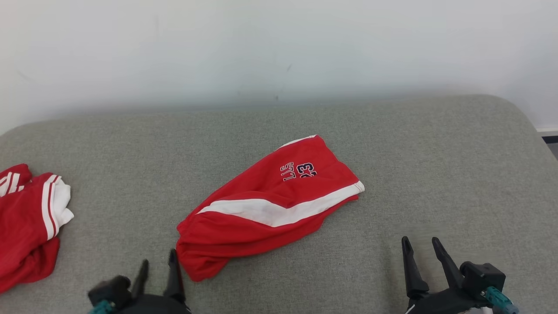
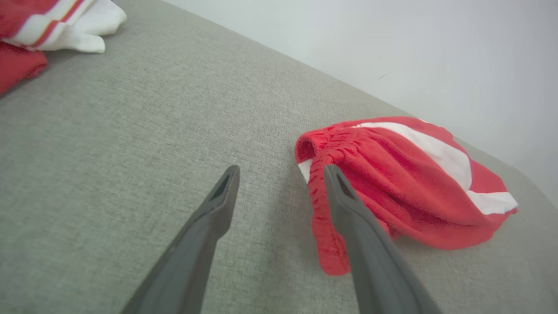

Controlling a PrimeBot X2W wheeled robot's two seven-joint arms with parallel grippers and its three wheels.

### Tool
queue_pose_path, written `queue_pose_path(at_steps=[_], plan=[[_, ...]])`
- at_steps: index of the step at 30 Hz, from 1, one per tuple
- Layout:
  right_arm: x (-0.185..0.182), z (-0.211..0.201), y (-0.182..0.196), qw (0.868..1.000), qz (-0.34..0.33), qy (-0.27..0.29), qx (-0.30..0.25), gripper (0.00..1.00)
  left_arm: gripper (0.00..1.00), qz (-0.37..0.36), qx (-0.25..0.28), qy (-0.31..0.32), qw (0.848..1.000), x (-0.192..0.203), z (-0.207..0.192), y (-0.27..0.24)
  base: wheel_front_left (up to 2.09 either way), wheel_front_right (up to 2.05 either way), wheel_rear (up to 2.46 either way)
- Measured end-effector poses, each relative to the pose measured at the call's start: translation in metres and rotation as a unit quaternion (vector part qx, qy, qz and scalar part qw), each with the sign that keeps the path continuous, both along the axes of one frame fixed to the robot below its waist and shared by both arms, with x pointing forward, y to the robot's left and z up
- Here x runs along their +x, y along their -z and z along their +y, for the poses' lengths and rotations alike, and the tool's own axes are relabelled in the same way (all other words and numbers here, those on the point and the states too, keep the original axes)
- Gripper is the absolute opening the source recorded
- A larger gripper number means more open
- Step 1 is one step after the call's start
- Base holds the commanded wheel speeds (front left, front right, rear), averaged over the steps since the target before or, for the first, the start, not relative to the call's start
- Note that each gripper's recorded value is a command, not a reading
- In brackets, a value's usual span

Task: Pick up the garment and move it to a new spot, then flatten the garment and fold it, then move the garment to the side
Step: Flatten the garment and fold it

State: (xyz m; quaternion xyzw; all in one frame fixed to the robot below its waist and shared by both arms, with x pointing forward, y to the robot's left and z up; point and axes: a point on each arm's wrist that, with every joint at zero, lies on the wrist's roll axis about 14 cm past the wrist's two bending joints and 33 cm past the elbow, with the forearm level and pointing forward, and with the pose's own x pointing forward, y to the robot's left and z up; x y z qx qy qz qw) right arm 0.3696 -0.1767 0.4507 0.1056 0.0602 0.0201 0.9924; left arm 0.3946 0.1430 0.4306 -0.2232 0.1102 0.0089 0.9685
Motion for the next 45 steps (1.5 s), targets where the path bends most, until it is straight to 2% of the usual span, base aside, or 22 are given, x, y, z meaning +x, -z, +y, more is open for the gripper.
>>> queue_pose_path(at_steps=[3,7,12,17,25,26,27,28,31,39,44,45], plan=[[-0.001,-0.004,-0.002,1.0,-0.003,0.005,-0.001,1.0,1.0,-0.038,0.02,-0.002,0.999,0.012,0.011,-0.025,0.0,0.0,0.0],[-0.003,-0.004,-0.003,1.0,-0.003,0.006,-0.003,1.0,1.0,-0.076,0.064,0.036,0.994,0.037,0.002,-0.063,0.0,0.0,0.0],[-0.006,-0.004,-0.003,1.0,-0.002,0.005,-0.004,1.0,1.0,-0.022,0.124,0.116,0.985,0.054,-0.026,-0.058,0.0,0.0,0.0],[-0.011,-0.014,-0.003,1.0,0.0,0.02,-0.005,1.0,1.0,0.047,0.2,0.17,0.964,0.064,-0.039,-0.034,0.0,0.0,0.0],[-0.019,-0.032,0.003,0.999,0.01,0.047,-0.006,1.0,1.0,0.111,0.227,0.198,0.947,0.057,-0.049,0.007,0.0,0.0,0.0],[-0.018,-0.032,0.003,0.999,0.011,0.047,-0.006,1.0,0.8,0.114,0.23,0.202,0.945,0.055,-0.05,0.01,0.0,0.0,0.0],[-0.018,-0.031,0.003,0.999,0.01,0.046,-0.006,1.0,0.43,0.116,0.231,0.208,0.943,0.053,-0.053,0.012,0.0,0.0,0.0],[-0.017,-0.03,0.003,0.999,0.01,0.044,-0.006,1.0,0.0,0.11,0.232,0.208,0.944,0.052,-0.054,0.011,0.0,0.0,0.0],[-0.016,-0.027,0.003,0.999,0.008,0.04,-0.006,1.0,0.0,0.097,0.227,0.205,0.947,0.052,-0.055,0.007,0.0,0.0,0.0],[-0.011,-0.02,0.004,0.999,0.01,0.03,-0.003,1.0,0.0,-0.01,0.191,0.144,0.971,0.05,-0.045,-0.025,0.0,0.0,0.0],[-0.006,-0.014,0.005,1.0,0.011,0.02,-0.004,1.0,0.0,-0.04,0.179,0.135,0.974,0.025,-0.046,-0.028,0.0,0.0,0.0],[-0.005,-0.012,0.006,1.0,0.012,0.016,-0.004,1.0,0.05,-0.041,0.179,0.138,0.973,0.018,-0.048,-0.026,0.0,0.0,0.0]])
